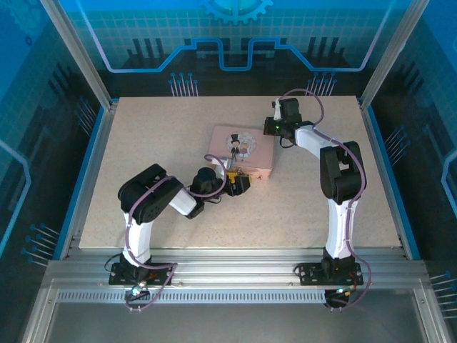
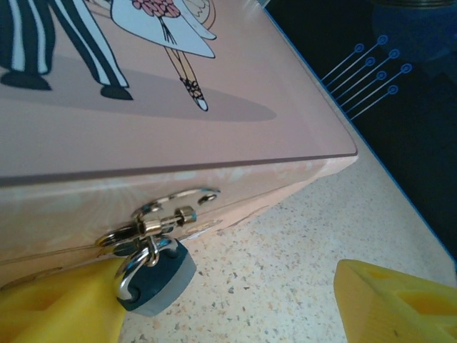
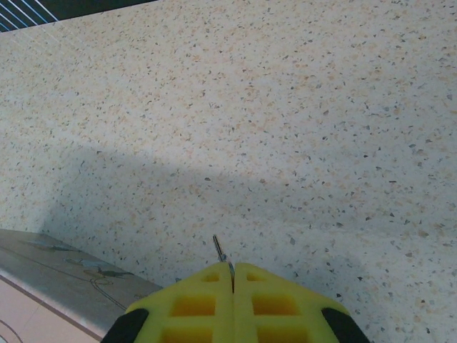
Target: Unlock a padlock with a key
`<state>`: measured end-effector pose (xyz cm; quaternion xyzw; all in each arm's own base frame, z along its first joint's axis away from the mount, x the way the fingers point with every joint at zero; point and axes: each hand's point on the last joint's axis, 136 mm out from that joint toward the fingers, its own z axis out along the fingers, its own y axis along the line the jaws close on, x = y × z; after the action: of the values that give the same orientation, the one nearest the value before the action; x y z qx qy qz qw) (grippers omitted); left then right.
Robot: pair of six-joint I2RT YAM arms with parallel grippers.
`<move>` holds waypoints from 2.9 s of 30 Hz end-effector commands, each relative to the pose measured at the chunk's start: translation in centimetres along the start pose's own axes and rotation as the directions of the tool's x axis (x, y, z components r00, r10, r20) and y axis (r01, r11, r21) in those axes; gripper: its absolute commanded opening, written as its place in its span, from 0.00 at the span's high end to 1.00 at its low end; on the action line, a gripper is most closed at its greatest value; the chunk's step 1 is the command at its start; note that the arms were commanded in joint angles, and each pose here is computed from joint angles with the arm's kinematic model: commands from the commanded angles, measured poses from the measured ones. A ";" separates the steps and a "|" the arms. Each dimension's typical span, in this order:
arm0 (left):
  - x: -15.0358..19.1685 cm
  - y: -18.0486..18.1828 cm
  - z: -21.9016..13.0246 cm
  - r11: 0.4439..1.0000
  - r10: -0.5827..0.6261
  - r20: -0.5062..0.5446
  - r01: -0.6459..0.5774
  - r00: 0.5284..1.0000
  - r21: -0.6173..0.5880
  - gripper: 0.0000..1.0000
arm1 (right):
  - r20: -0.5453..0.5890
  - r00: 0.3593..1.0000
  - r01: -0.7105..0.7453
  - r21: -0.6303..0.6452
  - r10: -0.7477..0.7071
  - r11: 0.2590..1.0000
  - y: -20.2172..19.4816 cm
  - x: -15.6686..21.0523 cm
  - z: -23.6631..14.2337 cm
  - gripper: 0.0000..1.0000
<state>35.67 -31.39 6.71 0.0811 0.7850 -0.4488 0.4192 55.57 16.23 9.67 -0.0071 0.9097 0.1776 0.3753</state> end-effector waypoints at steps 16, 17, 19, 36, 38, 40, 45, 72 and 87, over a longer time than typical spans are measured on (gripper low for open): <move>-1.0 -1.8 1.2 0.996 -0.027 0.022 0.025 0.999 0.090 0.41 | -0.089 0.996 0.018 -0.068 -0.024 0.998 3.4 2.8 -0.5 1.00; -0.9 -1.7 1.1 0.996 -0.029 0.019 0.028 0.999 0.088 0.41 | -0.088 0.996 0.018 -0.067 -0.024 0.998 3.4 2.8 -0.5 1.00; -0.7 -1.4 0.7 0.997 -0.039 0.009 0.039 0.999 0.074 0.41 | -0.089 0.996 0.017 -0.068 -0.023 0.998 3.3 2.8 -0.4 1.00; -0.7 0.2 -1.6 0.996 -0.086 -0.011 0.086 0.996 0.013 0.44 | -0.088 0.996 0.015 -0.074 -0.021 0.997 3.5 3.1 -0.6 1.00; -0.7 0.5 -1.9 0.996 -0.089 -0.013 0.089 0.996 -0.001 0.44 | -0.088 0.996 0.014 -0.076 -0.021 0.997 3.6 3.1 -0.6 1.00; -0.6 0.7 -2.1 0.996 -0.093 -0.017 0.093 0.995 -0.012 0.44 | -0.090 0.996 0.014 -0.075 -0.021 0.997 3.6 3.2 -0.5 1.00; -0.4 0.9 -2.6 0.995 -0.102 -0.027 0.102 0.994 -0.014 0.51 | -0.091 0.996 0.014 -0.075 -0.021 0.997 3.6 3.4 -0.5 1.00; 0.2 0.8 -3.6 0.990 -0.134 -0.168 0.124 0.977 -0.067 0.90 | -0.067 0.997 0.023 -0.092 -0.029 0.995 3.7 2.2 -1.7 1.00; -0.4 -1.4 -3.5 0.981 -0.184 -0.362 0.148 0.914 -0.125 0.96 | -0.006 1.000 0.019 -0.096 -0.020 0.995 2.5 -1.6 -4.4 1.00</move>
<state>33.59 -29.26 7.72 0.0602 0.8742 -0.4198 0.2366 53.07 17.52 11.87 -0.0294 0.9087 0.2156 0.3564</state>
